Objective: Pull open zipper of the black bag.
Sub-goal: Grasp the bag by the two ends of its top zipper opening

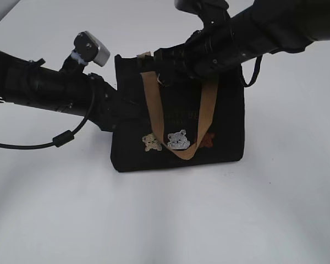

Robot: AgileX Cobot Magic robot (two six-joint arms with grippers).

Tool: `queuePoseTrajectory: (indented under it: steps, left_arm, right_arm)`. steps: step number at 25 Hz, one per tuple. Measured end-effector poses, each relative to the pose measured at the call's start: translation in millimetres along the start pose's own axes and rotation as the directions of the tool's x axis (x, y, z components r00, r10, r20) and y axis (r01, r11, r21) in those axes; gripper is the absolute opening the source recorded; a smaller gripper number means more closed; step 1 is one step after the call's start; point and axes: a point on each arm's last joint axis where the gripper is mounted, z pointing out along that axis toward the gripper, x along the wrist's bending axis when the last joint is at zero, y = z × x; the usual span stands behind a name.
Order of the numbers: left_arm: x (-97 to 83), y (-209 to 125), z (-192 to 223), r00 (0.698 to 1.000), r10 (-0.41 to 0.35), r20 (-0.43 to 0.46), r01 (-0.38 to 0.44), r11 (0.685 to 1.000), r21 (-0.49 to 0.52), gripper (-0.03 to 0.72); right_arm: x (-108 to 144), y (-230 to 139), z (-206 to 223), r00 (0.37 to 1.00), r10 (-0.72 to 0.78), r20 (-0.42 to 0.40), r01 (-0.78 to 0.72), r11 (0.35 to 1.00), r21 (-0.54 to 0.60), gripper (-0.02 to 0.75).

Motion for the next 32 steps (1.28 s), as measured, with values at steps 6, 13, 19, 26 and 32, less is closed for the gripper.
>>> queuePoseTrajectory:
  steps: [6,13,19,26,32]
  left_arm:
    - [-0.1,0.0,0.0,1.0,0.0,0.001,0.0,1.0,0.0,0.064]
    - [-1.3,0.4,0.0,1.0,0.006,0.015,-0.005,1.0,-0.005,0.064]
    - [-1.5,0.5,0.0,1.0,0.006,0.017,-0.006,1.0,-0.006,0.064]
    - [-3.1,-1.2,-1.3,0.987,-0.157,0.027,0.156,0.987,0.03,0.229]
    - [-13.2,2.3,-29.1,0.888,-0.457,-0.054,0.456,0.86,0.229,0.258]
  right_arm:
    - [-3.3,6.0,-13.3,1.0,0.025,-0.012,-0.025,1.0,0.0,0.006]
    - [-57.4,26.7,-75.5,0.993,0.101,0.052,-0.102,0.995,0.002,-0.001]
    - [-65.2,28.4,-89.5,0.993,0.094,0.077,-0.095,0.995,0.007,-0.001]
    - [-54.7,11.2,-102.1,0.999,0.025,0.023,-0.029,0.976,0.217,0.305]
    - [-44.7,-6.2,-155.7,0.989,-0.052,0.142,-0.013,0.905,0.425,0.393]
